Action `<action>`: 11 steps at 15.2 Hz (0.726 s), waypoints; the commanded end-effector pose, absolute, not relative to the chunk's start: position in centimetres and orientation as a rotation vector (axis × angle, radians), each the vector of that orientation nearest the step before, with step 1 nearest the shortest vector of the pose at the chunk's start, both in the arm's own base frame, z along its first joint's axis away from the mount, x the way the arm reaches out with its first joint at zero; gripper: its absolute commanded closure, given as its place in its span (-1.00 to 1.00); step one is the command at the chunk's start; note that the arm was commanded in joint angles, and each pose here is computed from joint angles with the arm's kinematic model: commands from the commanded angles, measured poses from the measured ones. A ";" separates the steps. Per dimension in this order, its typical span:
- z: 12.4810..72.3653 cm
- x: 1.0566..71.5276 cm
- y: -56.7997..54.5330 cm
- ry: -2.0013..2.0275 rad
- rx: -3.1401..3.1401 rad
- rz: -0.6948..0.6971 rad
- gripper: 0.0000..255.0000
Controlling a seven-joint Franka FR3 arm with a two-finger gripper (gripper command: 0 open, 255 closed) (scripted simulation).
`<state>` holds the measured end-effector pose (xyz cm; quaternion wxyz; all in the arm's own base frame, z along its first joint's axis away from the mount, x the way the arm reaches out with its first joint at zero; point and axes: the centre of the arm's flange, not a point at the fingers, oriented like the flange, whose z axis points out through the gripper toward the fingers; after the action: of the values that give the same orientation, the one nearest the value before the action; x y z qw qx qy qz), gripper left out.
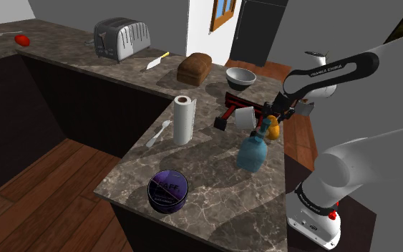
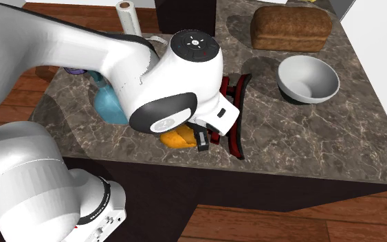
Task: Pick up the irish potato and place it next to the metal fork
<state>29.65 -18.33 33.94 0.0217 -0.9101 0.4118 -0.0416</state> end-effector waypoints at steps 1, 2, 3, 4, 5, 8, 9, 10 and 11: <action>33.7 29.5 -18.3 1.275 -2.821 -0.118 1.00; 33.6 29.5 -18.2 1.275 -2.821 -0.118 1.00; 33.6 29.7 -18.2 1.276 -2.821 -0.118 1.00; 34.1 29.7 -18.2 1.276 -2.821 -0.118 1.00; 34.7 29.7 -18.2 1.276 -2.821 -0.118 1.00; 36.2 29.7 -18.2 1.276 -2.821 -0.118 1.00; 36.8 29.7 -18.2 1.276 -2.821 -0.118 1.00; 37.3 29.7 -18.2 1.276 -2.821 -0.118 1.00; 37.8 29.7 -18.2 1.276 -2.821 -0.118 1.00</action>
<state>29.61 -18.30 37.30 0.0218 -0.9103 0.4116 -0.0384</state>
